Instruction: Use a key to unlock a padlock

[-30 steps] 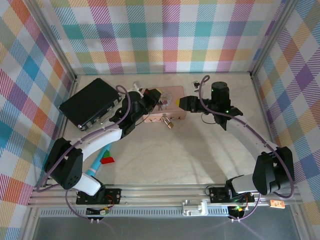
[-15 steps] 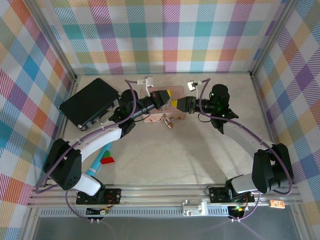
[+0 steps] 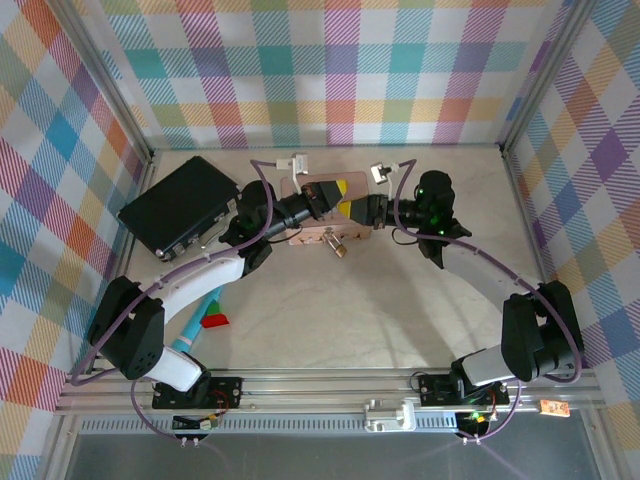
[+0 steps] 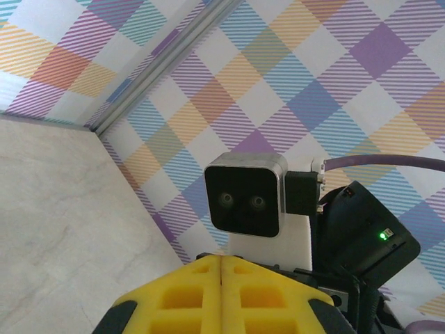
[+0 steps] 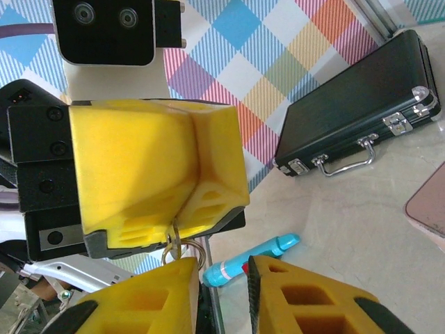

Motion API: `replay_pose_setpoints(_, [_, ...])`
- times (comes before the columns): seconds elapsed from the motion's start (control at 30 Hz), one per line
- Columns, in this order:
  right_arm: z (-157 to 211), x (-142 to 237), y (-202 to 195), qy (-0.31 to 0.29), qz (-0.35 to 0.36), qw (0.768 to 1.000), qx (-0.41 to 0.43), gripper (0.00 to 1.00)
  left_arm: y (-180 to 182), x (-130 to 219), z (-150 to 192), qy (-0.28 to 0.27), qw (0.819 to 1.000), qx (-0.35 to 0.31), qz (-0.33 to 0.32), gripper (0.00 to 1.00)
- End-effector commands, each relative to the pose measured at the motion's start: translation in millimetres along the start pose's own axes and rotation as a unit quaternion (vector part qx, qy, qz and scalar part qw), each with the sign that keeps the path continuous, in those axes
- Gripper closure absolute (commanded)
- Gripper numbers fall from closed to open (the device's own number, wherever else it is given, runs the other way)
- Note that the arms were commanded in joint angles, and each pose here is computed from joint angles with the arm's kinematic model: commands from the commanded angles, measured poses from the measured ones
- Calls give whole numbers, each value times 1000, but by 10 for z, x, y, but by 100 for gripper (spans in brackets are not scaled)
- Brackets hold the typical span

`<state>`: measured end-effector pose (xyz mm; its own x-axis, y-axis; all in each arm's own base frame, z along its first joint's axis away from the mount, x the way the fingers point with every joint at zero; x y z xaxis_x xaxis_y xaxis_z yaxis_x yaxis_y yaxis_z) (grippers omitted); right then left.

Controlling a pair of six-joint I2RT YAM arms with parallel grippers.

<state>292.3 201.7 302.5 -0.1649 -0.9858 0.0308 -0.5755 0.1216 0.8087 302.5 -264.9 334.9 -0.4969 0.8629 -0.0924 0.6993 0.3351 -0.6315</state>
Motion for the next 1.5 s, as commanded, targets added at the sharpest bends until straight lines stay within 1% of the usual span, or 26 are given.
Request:
replay_pose_setpoints(0.0, [18, 43, 149, -7, -1, 999, 33, 74, -39, 54, 16, -6, 1000, -14, -2, 100])
replay_pose_setpoints(0.1, [33, 71, 177, -10, 4, 999, 40, 74, -34, 70, 26, -4, 1000, -18, -7, 100])
replay_pose_setpoints(0.33, [9, 29, 146, -9, -14, 999, 33, 74, -86, 51, 33, 1, 1000, -14, 13, 100])
replay_pose_setpoints(0.67, [-15, -35, 103, -10, -22, 999, 29, 78, -166, 35, 80, -3, 999, 8, 31, 100])
replay_pose_setpoints(0.7, [-32, -34, 120, -16, -26, 999, 38, 80, -179, 28, 80, -4, 999, 11, 35, 100])
replay_pose_setpoints(0.83, [-42, -32, 116, -26, -28, 998, 42, 92, -200, 6, 104, -4, 999, 26, 45, 100])
replay_pose_setpoints(0.87, [-42, -32, 119, -26, -30, 998, 44, 100, -202, 5, 106, -4, 998, 32, 49, 100])
replay_pose_setpoints(0.97, [-30, -28, 112, -26, -27, 998, 50, 100, -225, 6, 86, -9, 997, 43, 57, 100])
replay_pose_setpoints(1.0, [-20, -24, 104, -25, -24, 998, 51, 100, -246, 19, 64, -12, 998, 40, 56, 93])
replay_pose_setpoints(1.03, [-7, -22, 101, -23, -21, 998, 53, 100, -253, 31, 45, -14, 998, 38, 53, 79])
replay_pose_setpoints(1.07, [6, -16, 89, -22, -16, 998, 54, 100, -251, 51, 25, -17, 998, 34, 45, 63])
replay_pose_setpoints(1.1, [15, -3, 93, -19, -13, 998, 57, 100, -253, 81, -10, -22, 999, 28, 37, 44])
replay_pose_setpoints(1.13, [38, 1, 84, -14, -8, 998, 53, 100, -247, 112, -46, -25, 999, 25, 30, 31])
replay_pose_setpoints(1.17, [56, 10, 84, -10, -3, 999, 53, 100, -213, 147, -70, -28, 999, 23, 18, 24])
replay_pose_setpoints(1.2, [68, 20, 90, -8, 0, 999, 54, 100, -181, 186, -99, -31, 999, 21, 11, 21])
replay_pose_setpoints(1.23, [81, 27, 96, -6, 4, 998, 55, 100, -159, 221, -126, -34, 999, 21, 6, 20])
replay_pose_setpoints(1.37, [117, 69, 116, -3, 18, 998, 63, 100, -93, 347, -175, -36, 999, 7, -18, 20])
replay_pose_setpoints(1.47, [137, 84, 124, 3, 25, 997, 67, 100, -69, 382, -143, -17, 999, -10, -34, 22])
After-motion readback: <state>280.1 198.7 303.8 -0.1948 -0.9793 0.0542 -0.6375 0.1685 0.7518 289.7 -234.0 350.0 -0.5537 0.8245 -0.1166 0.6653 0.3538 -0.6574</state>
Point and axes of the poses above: each hand's point on the last joint's axis, 136 mm out from that joint toward the fingers, its own x axis back along the fingers, its own y axis along the line the jaws close on, z = x × y, the point moved 8 cm from there along x, back along the fingers, and after that the axes turned 8 degrees about -x, right-handed, at the moved point
